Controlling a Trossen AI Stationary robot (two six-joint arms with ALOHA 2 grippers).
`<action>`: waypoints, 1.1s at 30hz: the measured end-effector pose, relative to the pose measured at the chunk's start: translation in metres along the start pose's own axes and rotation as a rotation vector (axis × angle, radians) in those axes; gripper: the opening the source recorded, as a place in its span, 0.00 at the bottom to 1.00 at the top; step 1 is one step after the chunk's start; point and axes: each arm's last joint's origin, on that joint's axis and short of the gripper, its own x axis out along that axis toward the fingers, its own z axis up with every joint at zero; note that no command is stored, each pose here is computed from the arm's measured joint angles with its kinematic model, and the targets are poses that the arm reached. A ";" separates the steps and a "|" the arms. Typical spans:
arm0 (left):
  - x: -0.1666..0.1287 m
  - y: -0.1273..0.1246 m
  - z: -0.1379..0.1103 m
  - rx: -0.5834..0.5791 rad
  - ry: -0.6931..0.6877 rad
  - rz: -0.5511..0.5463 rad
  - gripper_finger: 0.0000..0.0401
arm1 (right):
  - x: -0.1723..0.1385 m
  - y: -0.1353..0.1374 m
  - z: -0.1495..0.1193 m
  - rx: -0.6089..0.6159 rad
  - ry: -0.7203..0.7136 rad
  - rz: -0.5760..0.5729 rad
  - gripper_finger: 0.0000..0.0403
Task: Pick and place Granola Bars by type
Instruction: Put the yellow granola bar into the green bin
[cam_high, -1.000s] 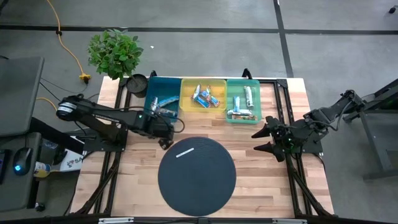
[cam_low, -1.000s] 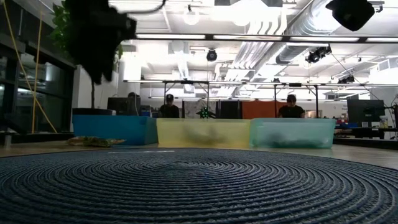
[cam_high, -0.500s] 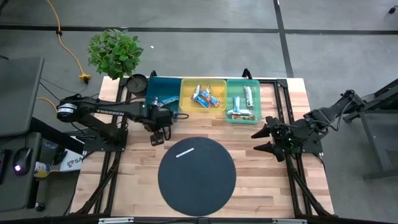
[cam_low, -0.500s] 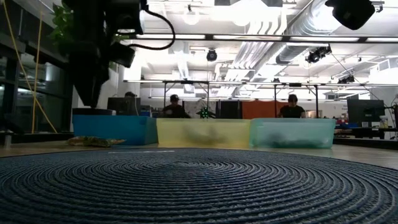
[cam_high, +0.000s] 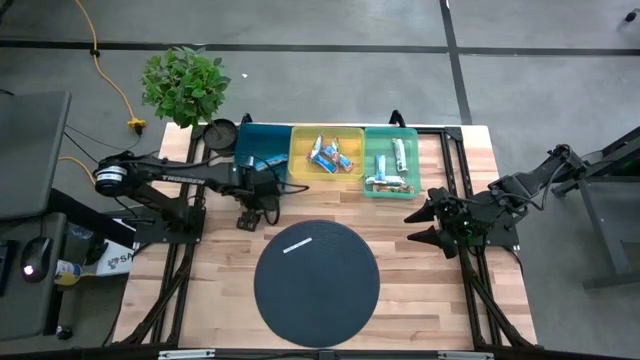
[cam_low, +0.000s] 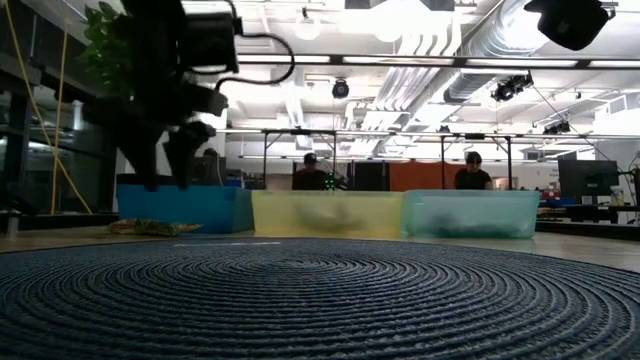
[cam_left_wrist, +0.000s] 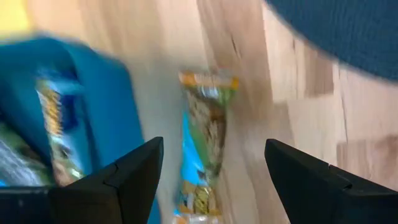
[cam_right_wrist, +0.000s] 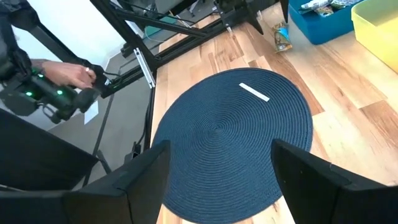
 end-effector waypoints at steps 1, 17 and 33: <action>0.004 -0.001 -0.004 0.002 0.017 0.000 0.69 | 0.000 0.000 0.000 0.000 0.000 0.000 0.65; 0.035 -0.011 -0.026 0.032 0.069 0.022 0.69 | 0.000 0.000 0.000 0.036 -0.001 -0.003 0.65; 0.056 -0.018 -0.038 -0.126 0.000 0.006 0.62 | 0.000 0.000 0.000 0.079 -0.003 0.000 0.65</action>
